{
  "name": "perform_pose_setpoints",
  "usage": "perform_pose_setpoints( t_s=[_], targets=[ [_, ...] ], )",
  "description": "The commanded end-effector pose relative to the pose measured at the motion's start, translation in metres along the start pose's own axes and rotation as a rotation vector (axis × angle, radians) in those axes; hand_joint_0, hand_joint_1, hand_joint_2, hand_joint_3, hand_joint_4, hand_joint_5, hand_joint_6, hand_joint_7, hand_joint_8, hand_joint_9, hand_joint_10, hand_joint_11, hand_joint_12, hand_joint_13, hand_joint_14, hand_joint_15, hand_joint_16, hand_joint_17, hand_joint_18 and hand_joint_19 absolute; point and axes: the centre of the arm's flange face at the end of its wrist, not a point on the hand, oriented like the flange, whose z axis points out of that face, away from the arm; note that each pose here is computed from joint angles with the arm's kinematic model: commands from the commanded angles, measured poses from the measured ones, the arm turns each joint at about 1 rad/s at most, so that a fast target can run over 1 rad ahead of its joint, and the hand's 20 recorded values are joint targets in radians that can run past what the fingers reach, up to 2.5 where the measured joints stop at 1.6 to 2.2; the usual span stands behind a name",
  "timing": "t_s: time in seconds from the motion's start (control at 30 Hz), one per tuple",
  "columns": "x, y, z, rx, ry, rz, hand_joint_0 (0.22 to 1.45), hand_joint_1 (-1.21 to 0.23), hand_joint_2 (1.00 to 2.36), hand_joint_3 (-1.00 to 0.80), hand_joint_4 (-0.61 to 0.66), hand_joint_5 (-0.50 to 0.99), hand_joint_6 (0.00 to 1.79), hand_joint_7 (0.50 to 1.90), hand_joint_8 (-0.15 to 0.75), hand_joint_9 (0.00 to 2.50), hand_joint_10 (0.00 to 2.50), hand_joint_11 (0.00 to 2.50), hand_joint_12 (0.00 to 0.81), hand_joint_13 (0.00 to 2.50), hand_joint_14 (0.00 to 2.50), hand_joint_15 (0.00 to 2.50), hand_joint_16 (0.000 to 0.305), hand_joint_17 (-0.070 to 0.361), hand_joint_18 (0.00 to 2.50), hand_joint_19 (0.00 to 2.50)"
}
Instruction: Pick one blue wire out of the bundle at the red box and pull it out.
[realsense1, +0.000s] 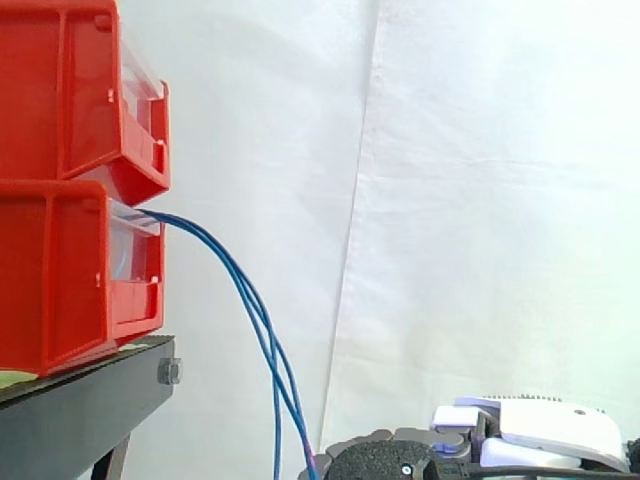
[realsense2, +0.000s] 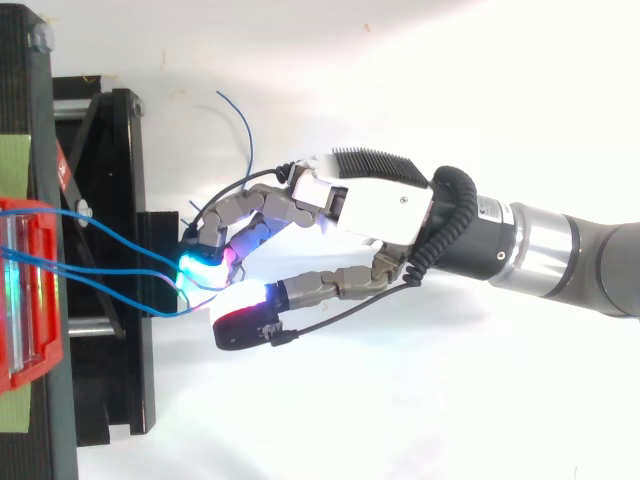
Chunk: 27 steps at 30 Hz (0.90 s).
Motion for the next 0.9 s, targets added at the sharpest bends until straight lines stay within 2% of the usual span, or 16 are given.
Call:
perform_pose_setpoints(
  t_s=[0.0,0.3,0.4,0.5,0.53,0.63,0.67,0.77,0.8,0.87],
  targets=[
    [-0.001,0.001,0.001,-0.008,-0.003,0.005,0.58,-0.68,1.02,-0.12,0.12,-0.20,0.91,0.83,0.364,0.94,0.01,0.48,0.466,0.99,0.01,0.36,0.065,0.147,0.95,0.44],
    [-0.001,0.001,0.001,-0.004,-0.004,0.009,0.59,-0.69,1.01,-0.02,0.08,-0.20,0.95,0.80,0.390,0.96,0.00,0.50,0.491,1.01,0.01,0.37,0.070,0.158,1.01,0.41],
    [-0.008,0.015,0.005,-0.021,-0.004,0.057,0.60,-0.69,1.01,-0.02,0.08,-0.20,0.96,0.79,0.389,0.96,0.01,0.50,0.490,1.02,0.01,0.36,0.070,0.158,1.01,0.41],
    [-0.018,0.029,0.005,-0.002,0.042,0.092,0.60,-0.69,1.01,-0.04,0.09,-0.20,0.96,0.79,0.386,0.96,0.01,0.49,0.486,1.01,0.01,0.36,0.069,0.156,1.01,0.41],
    [-0.022,0.037,0.004,0.012,0.071,0.103,0.60,-0.69,1.01,-0.05,0.10,-0.20,0.96,0.79,0.384,0.95,0.01,0.49,0.485,1.01,0.01,0.36,0.069,0.155,1.01,0.41],
    [-0.030,0.049,0.001,0.040,0.097,0.110,0.60,-0.68,1.01,-0.05,0.10,-0.20,0.95,0.80,0.378,0.94,0.01,0.49,0.478,1.00,0.01,0.36,0.067,0.150,1.00,0.42],
    [-0.039,0.060,-0.003,0.082,0.126,0.106,0.60,-0.68,1.01,-0.06,0.10,-0.20,0.95,0.80,0.377,0.94,0.01,0.49,0.478,1.00,0.01,0.37,0.067,0.150,1.00,0.42],
    [-0.059,0.081,-0.015,0.185,0.182,0.081,0.60,-0.68,1.01,-0.06,0.10,-0.20,0.95,0.80,0.379,0.94,0.01,0.49,0.474,1.00,0.01,0.37,0.066,0.150,0.99,0.43],
    [-0.076,0.098,-0.023,0.243,0.208,0.071,0.60,-0.68,1.01,-0.05,0.11,-0.20,0.95,0.80,0.375,0.94,0.01,0.50,0.476,1.00,0.01,0.37,0.066,0.149,0.99,0.42],
    [-0.087,0.109,-0.027,0.269,0.217,0.069,0.60,-0.68,1.01,-0.06,0.10,-0.20,0.95,0.79,0.376,0.94,0.01,0.49,0.475,1.00,0.01,0.36,0.066,0.149,0.99,0.42]
  ],
)
